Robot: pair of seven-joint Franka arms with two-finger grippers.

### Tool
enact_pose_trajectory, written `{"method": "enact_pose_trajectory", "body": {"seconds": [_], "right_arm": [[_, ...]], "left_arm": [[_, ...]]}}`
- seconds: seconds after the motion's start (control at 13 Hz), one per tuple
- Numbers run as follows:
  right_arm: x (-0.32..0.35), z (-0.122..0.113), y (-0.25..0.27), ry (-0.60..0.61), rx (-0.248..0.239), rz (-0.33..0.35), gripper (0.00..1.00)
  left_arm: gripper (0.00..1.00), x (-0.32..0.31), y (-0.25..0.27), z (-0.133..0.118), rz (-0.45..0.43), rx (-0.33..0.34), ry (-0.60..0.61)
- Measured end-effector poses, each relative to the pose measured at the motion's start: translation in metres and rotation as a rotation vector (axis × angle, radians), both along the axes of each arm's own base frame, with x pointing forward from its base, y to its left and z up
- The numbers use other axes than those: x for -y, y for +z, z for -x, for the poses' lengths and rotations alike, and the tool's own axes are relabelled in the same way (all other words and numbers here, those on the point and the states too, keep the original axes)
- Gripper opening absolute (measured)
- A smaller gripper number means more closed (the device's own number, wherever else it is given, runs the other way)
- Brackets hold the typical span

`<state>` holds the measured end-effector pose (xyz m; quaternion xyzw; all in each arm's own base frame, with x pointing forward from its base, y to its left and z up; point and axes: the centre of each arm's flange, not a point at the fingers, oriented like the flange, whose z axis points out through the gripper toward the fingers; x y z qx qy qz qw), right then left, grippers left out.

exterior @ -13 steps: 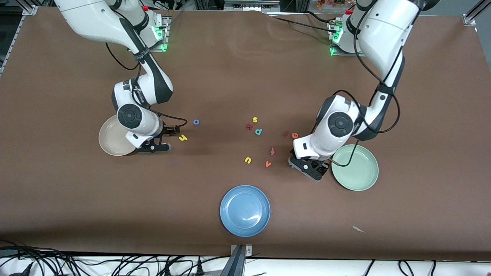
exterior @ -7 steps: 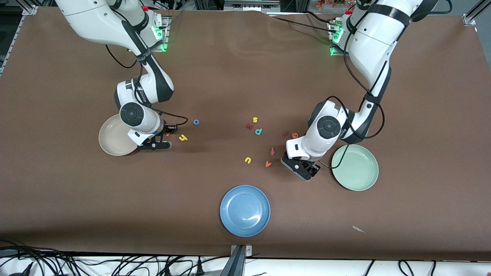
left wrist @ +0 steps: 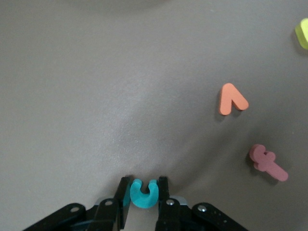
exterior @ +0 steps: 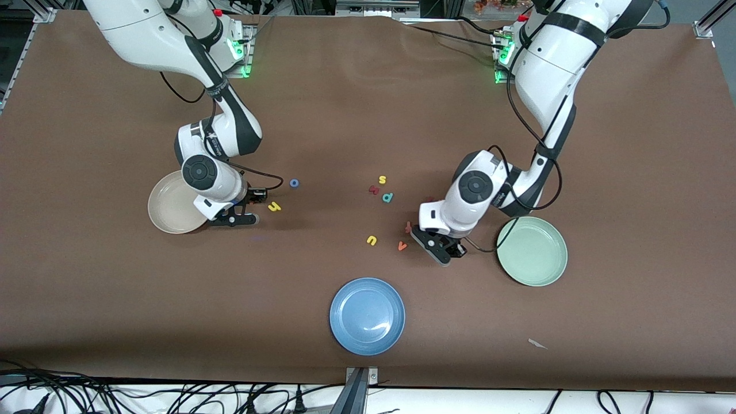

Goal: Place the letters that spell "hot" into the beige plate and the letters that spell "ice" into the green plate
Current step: 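Grasp orange t with the right gripper while the left gripper grasps teal c, then drop the t on the white plate while the left gripper drops the c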

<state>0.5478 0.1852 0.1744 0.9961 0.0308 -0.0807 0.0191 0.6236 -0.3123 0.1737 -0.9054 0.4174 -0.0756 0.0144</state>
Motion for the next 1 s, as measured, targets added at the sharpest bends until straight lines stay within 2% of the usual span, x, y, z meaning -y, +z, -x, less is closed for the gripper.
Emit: {"method": "enact_pose_trajectory", "body": {"seconds": [0.31, 0.38, 0.54, 0.77, 0.92, 1.0], "right_arm": [[0.000, 0.000, 0.000, 0.000, 0.002, -0.001, 0.40], [-0.001, 0.000, 0.001, 0.000, 0.002, -0.002, 0.36], [-0.001, 0.000, 0.001, 0.000, 0.003, -0.002, 0.35], [-0.001, 0.000, 0.001, 0.000, 0.002, -0.002, 0.35], [-0.001, 0.000, 0.001, 0.000, 0.003, -0.003, 0.28], [-0.001, 0.000, 0.001, 0.000, 0.004, -0.003, 0.27]], "left_arm": [[0.27, -0.002, 0.007, -0.005, -0.003, 0.020, -0.017], [0.27, -0.005, 0.015, -0.009, -0.003, 0.028, -0.013], [0.27, -0.020, 0.043, -0.018, -0.026, 0.022, -0.004], [0.27, -0.068, 0.071, -0.034, -0.082, -0.007, -0.053], [0.27, -0.113, 0.067, -0.045, -0.104, -0.027, -0.104], [0.27, -0.135, 0.062, -0.047, -0.114, -0.040, -0.132]]}}
